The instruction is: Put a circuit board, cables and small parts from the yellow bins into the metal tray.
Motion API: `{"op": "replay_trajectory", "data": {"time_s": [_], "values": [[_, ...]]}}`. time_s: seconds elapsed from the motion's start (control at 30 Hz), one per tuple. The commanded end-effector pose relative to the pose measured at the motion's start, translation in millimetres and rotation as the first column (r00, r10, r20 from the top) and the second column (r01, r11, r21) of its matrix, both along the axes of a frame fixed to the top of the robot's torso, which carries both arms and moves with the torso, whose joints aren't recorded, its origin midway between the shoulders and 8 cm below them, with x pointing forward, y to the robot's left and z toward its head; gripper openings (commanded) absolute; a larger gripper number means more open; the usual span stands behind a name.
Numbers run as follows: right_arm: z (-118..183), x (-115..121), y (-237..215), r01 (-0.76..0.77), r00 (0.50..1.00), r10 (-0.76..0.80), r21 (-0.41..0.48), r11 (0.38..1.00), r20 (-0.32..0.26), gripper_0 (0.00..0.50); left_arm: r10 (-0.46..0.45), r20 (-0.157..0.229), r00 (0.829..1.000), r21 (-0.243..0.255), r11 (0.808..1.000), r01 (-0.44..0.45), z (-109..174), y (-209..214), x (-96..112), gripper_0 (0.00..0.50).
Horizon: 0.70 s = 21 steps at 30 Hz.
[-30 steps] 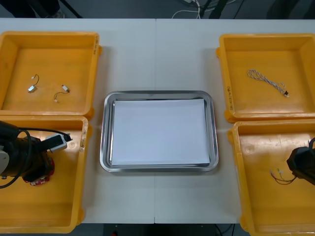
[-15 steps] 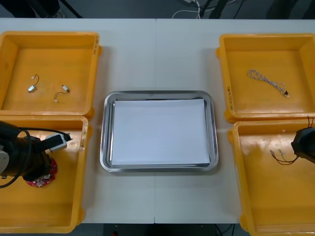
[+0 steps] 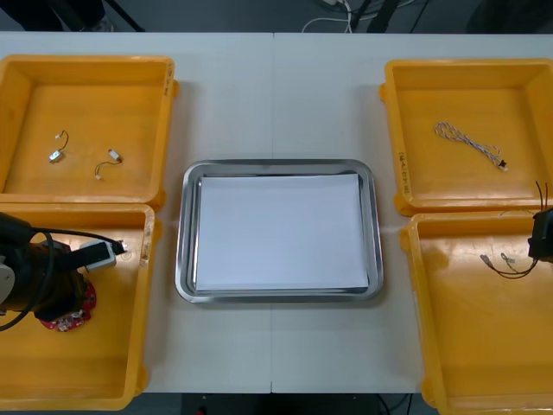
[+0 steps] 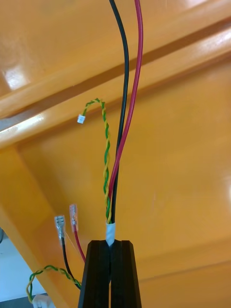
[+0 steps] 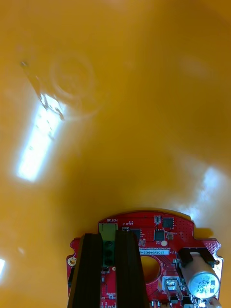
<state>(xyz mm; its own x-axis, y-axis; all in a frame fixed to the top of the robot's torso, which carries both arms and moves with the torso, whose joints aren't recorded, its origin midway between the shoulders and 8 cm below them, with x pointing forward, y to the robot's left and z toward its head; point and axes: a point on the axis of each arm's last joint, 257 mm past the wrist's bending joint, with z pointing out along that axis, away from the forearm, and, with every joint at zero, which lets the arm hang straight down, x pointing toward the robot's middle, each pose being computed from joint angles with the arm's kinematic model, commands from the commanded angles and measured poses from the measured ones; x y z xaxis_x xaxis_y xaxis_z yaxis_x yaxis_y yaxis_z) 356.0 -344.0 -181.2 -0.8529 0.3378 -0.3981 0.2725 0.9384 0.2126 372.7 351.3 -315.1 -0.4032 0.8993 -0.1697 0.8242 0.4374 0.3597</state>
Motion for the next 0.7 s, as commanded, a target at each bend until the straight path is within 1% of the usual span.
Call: {"op": "replay_trajectory", "data": {"time_s": [0.03,0.17,0.23,0.3,0.4,0.5,0.57,0.7], "values": [[35,9,-15,-0.05,0.996,0.057,-0.097,0.994,0.066,0.0,-0.071,0.004,0.997,0.077,0.995,0.07,27,15,3,0.0],[42,6,-20,-0.088,0.994,0.096,-0.134,0.987,0.056,0.0,-0.038,-0.003,0.999,0.066,0.997,0.038,39,15,3,0.0],[46,7,-24,-0.116,0.99,0.127,-0.168,0.979,0.055,0.0,-0.022,-0.005,1.0,0.054,0.998,0.022,45,14,4,0.0],[51,7,-30,-0.168,0.982,0.182,-0.221,0.961,0.047,0.0,0.002,-0.009,1.0,0.038,0.999,-0.002,53,12,4,0.0],[54,6,-34,-0.219,0.971,0.236,-0.266,0.939,0.034,0.0,0.03,-0.01,1.0,0.017,0.999,-0.03,64,9,7,0.0],[57,7,-36,-0.253,0.962,0.272,-0.295,0.922,0.027,0.0,0.05,-0.008,0.999,0.007,0.999,-0.05,74,7,9,0.0],[61,8,-32,-0.297,0.947,0.319,-0.312,0.903,0.022,0.0,0.064,-0.006,0.998,0.004,0.998,-0.064,87,6,10,0.0],[66,10,-20,-0.374,0.916,0.401,-0.317,0.871,0.022,0.0,0.08,-0.006,0.997,0.003,0.997,-0.08,104,1,9,0.0]]}}
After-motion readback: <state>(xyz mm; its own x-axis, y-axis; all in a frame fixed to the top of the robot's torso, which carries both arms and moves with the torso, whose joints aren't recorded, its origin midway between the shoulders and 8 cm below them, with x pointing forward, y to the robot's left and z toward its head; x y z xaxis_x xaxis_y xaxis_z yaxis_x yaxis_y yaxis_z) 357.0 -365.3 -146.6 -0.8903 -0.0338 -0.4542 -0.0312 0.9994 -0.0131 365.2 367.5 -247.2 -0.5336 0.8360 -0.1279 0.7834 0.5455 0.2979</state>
